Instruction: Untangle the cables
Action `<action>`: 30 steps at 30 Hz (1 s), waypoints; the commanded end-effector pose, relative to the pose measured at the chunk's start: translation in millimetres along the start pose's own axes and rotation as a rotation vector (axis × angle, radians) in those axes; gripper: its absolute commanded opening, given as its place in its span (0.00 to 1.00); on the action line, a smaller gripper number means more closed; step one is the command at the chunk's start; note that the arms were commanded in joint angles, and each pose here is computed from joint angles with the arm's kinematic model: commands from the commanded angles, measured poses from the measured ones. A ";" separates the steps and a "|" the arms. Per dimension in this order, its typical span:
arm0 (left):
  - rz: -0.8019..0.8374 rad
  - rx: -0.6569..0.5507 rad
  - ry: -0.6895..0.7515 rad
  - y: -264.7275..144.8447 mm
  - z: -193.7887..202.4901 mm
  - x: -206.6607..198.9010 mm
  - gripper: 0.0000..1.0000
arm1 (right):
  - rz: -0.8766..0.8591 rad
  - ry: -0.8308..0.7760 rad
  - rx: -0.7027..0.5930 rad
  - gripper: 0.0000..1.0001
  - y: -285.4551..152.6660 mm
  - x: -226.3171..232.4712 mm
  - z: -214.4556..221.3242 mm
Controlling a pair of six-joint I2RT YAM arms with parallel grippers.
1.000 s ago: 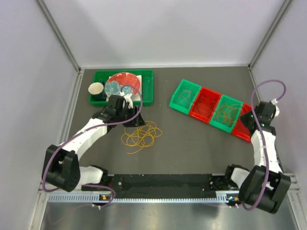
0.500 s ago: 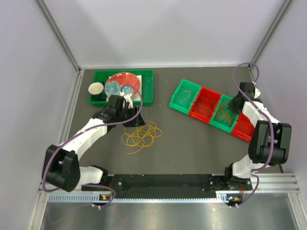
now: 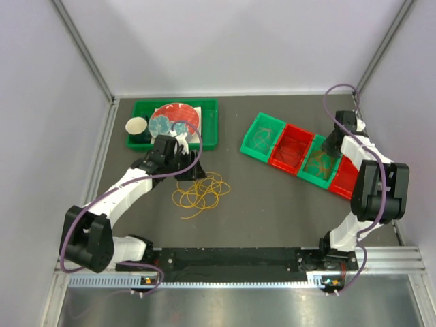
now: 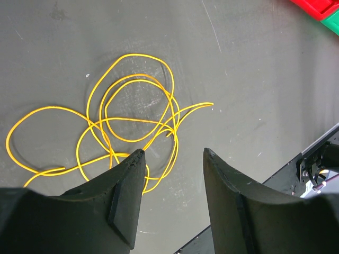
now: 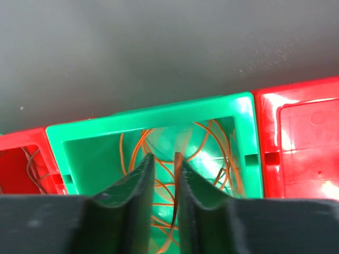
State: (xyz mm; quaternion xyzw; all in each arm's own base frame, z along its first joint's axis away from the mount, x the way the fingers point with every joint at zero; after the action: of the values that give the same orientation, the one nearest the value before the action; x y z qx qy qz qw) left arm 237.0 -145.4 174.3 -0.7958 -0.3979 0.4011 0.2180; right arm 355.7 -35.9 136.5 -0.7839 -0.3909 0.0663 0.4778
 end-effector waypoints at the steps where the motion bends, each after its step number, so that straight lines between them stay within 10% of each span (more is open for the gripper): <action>1: 0.006 -0.055 0.028 -3.4 -14.1 -3.2 0.52 | -0.055 -0.016 -0.093 0.30 -26.3 12.3 -20.0; 25: 0.024 -0.069 0.028 -7.2 -13.9 -6.4 0.52 | -0.221 -0.063 -0.233 0.59 -126.6 13.0 -39.9; 30: -0.058 -0.107 0.014 -11.9 -16.7 -1.4 0.52 | -0.431 -0.257 -0.155 0.59 -154.6 64.9 16.4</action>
State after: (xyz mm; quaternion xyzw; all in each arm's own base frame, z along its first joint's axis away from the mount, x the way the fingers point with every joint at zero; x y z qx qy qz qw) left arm 237.4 -144.8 174.7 -0.7949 -0.4018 0.3990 0.2178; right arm 311.2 -8.1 244.4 -0.7723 -0.5003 0.0203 0.3910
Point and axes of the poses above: each gripper's point midway between its finger pads, its own y axis out along the fingers, its own x axis along the line the jaws close on, z = x × y, the point moved 8 cm from there along -y, back along the fingers, and after that the axes turned 7 degrees about y, right-handed, at the moved point
